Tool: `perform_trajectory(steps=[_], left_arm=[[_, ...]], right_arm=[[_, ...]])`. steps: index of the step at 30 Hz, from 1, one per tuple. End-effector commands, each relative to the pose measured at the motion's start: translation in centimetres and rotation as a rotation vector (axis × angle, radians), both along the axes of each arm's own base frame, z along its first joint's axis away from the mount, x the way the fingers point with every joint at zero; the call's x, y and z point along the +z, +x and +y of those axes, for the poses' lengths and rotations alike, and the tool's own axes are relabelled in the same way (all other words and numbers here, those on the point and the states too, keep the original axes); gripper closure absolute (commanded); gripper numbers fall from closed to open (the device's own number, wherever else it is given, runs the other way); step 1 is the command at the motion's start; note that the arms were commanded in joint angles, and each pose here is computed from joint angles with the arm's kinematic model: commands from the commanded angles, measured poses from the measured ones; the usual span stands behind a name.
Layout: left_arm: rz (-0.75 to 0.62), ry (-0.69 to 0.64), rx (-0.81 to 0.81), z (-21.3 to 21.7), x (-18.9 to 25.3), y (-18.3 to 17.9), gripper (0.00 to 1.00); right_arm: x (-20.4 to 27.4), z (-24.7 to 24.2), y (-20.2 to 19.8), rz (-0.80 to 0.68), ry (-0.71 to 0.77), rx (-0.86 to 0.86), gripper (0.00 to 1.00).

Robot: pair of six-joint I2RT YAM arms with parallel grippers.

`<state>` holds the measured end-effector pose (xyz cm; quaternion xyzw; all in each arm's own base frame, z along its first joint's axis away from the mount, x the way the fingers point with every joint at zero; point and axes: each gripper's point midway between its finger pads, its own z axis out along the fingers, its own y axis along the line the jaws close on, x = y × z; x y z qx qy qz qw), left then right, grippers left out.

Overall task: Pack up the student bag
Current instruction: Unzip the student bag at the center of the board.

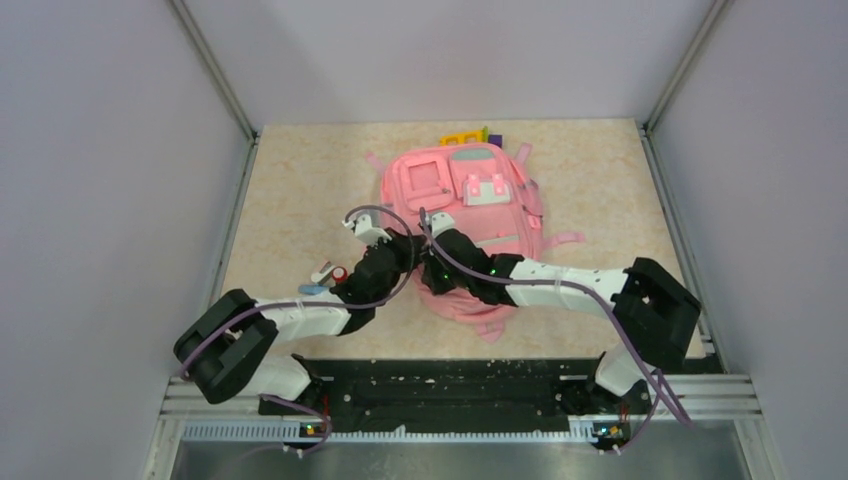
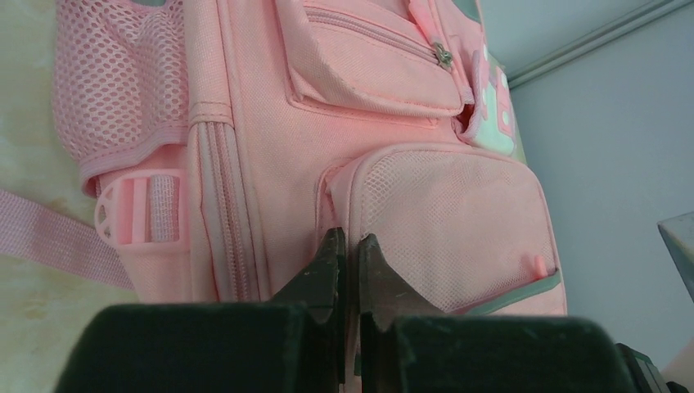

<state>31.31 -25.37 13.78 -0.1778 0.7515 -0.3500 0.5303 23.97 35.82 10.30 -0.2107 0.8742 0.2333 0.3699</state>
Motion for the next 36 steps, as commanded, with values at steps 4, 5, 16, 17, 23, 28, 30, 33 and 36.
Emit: perform_trajectory(steps=[4,5,16,17,23,28,30,33,36], left_arm=[[0.011,0.003,-0.146,-1.7,-0.2,-3.6,0.98],[0.003,0.016,-0.138,-1.4,0.0,-3.6,0.94],[-0.096,0.282,0.021,5.0,3.5,-3.5,0.43],[-0.105,0.311,0.022,5.5,3.8,-3.6,0.40],[-0.225,0.519,-0.149,4.4,5.4,-4.2,0.32],[-0.379,0.648,-0.425,0.0,6.1,-5.6,0.26],[-0.422,0.682,-0.481,-1.2,6.3,-6.0,0.25],[-0.378,0.659,-0.418,-0.9,6.3,-5.2,0.23],[-0.254,0.649,-0.246,1.4,5.2,-3.8,0.20]], right_arm=[[9.4,1.5,7.3,-0.215,0.288,-0.227,0.91],[9.6,1.6,7.0,-0.212,0.291,-0.211,0.84],[10.0,-4.3,3.0,-0.199,0.212,-0.184,0.41],[10.0,-5.0,2.6,-0.198,0.200,-0.182,0.38],[10.8,-11.1,2.8,-0.252,0.114,-0.292,0.16],[11.5,-17.1,4.0,-0.308,0.103,-0.413,0.02],[11.1,-19.1,4.5,-0.310,0.105,-0.450,0.01],[9.8,-21.3,5.5,-0.282,0.112,-0.486,0.01],[8.0,-22.6,6.4,-0.219,0.134,-0.499,0.01]])
